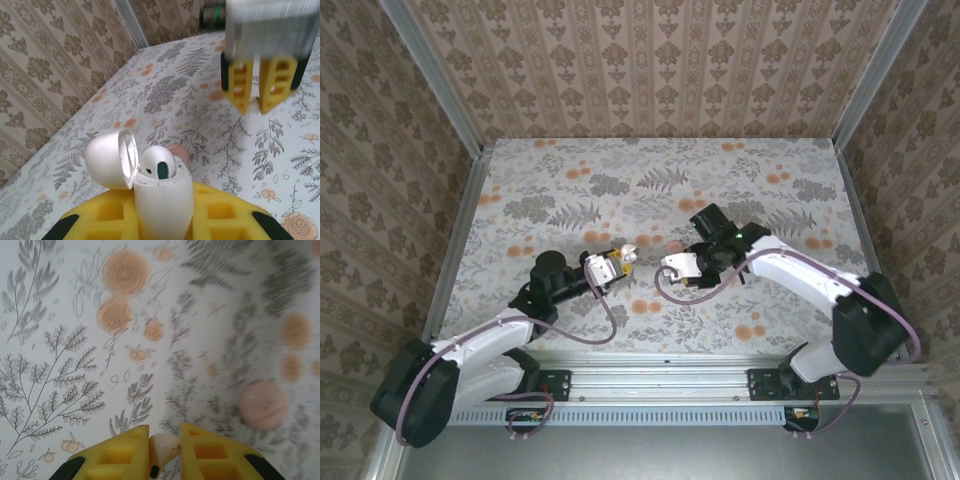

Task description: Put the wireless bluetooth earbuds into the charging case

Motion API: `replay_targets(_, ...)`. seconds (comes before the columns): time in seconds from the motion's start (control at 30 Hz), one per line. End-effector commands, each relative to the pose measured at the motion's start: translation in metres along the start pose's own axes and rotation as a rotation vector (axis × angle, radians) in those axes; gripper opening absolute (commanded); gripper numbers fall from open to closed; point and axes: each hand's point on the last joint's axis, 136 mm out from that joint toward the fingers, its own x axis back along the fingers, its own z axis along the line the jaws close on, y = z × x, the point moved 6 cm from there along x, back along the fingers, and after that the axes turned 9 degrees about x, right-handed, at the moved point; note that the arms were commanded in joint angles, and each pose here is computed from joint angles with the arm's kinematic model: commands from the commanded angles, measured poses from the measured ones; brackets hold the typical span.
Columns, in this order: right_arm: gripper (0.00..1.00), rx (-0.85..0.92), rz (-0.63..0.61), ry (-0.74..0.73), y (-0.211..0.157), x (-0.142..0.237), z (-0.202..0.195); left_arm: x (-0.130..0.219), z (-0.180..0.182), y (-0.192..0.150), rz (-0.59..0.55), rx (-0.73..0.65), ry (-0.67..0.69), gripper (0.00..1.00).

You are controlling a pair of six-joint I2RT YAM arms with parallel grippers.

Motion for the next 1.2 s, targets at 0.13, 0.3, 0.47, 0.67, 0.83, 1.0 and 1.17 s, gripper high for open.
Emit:
replay_targets(0.13, 0.18, -0.096, -0.339, -0.252, 0.027, 0.042, -0.01, -0.014, 0.011, 0.019, -0.121, 0.043, 0.005, 0.0)
replay_targets(0.3, 0.19, -0.206, -0.52, -0.363, 0.033, 0.059, -0.025, -0.028, 0.012, 0.023, -0.159, 0.059, -0.011, 0.0)
replay_targets(0.47, 0.18, -0.294, -0.725, -0.367, 0.048, 0.072, -0.042, -0.038, 0.013, 0.029, -0.204, 0.072, -0.01, 0.0)
replay_targets(0.67, 0.18, -0.397, -0.863, -0.346, 0.056, 0.077, -0.054, -0.044, 0.015, 0.035, -0.259, 0.086, -0.012, 0.0)
replay_targets(0.83, 0.18, -0.485, -0.952, -0.368, 0.059, 0.078, -0.063, -0.046, 0.016, 0.042, -0.32, 0.089, -0.017, 0.0)
replay_targets(1.0, 0.18, -0.5, -0.984, -0.376, 0.067, 0.076, -0.066, -0.05, 0.015, 0.049, -0.339, 0.078, -0.037, 0.0)
replay_targets(1.17, 0.18, -0.536, -0.984, -0.434, 0.067, 0.072, -0.067, -0.049, 0.013, 0.054, -0.353, 0.071, -0.041, 0.0)
